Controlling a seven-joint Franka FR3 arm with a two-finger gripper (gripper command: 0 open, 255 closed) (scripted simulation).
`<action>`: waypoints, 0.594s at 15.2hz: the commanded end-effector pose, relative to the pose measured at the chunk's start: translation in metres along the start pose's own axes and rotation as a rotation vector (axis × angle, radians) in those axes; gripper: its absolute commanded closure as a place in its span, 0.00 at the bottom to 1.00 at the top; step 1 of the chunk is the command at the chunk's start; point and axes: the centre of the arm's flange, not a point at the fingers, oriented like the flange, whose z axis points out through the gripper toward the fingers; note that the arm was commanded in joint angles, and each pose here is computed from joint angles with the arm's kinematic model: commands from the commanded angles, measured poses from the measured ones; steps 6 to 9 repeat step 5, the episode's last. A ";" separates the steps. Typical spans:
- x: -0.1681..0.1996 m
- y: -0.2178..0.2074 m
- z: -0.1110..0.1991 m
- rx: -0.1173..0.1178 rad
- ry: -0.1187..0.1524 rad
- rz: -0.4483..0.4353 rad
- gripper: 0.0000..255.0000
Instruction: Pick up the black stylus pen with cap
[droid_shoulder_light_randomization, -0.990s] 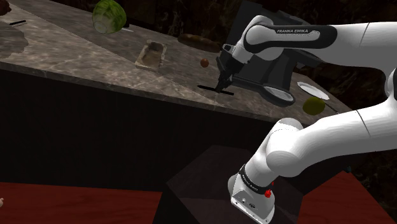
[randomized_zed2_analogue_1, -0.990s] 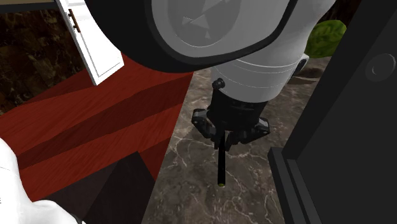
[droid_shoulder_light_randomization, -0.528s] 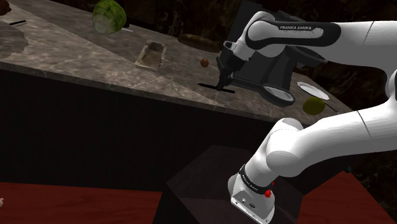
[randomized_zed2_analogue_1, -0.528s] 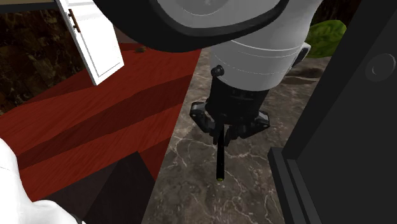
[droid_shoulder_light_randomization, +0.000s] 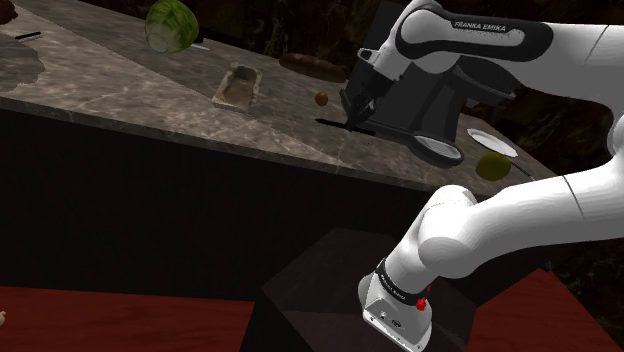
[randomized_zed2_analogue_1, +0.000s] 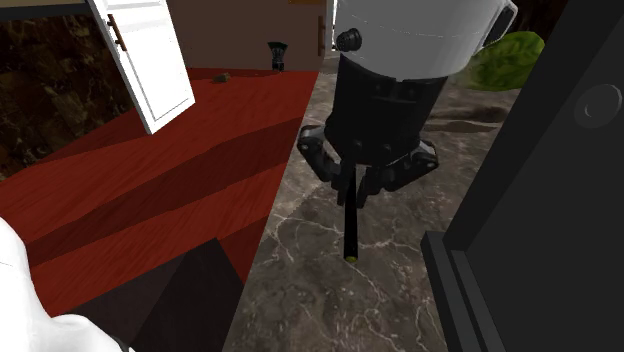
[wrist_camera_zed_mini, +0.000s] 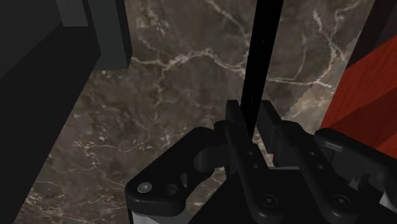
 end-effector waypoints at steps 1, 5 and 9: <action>0.003 -0.001 -0.009 0.000 0.000 0.000 1.00; 0.005 -0.002 -0.021 0.000 0.000 0.000 1.00; 0.005 -0.002 -0.021 0.000 0.000 0.000 1.00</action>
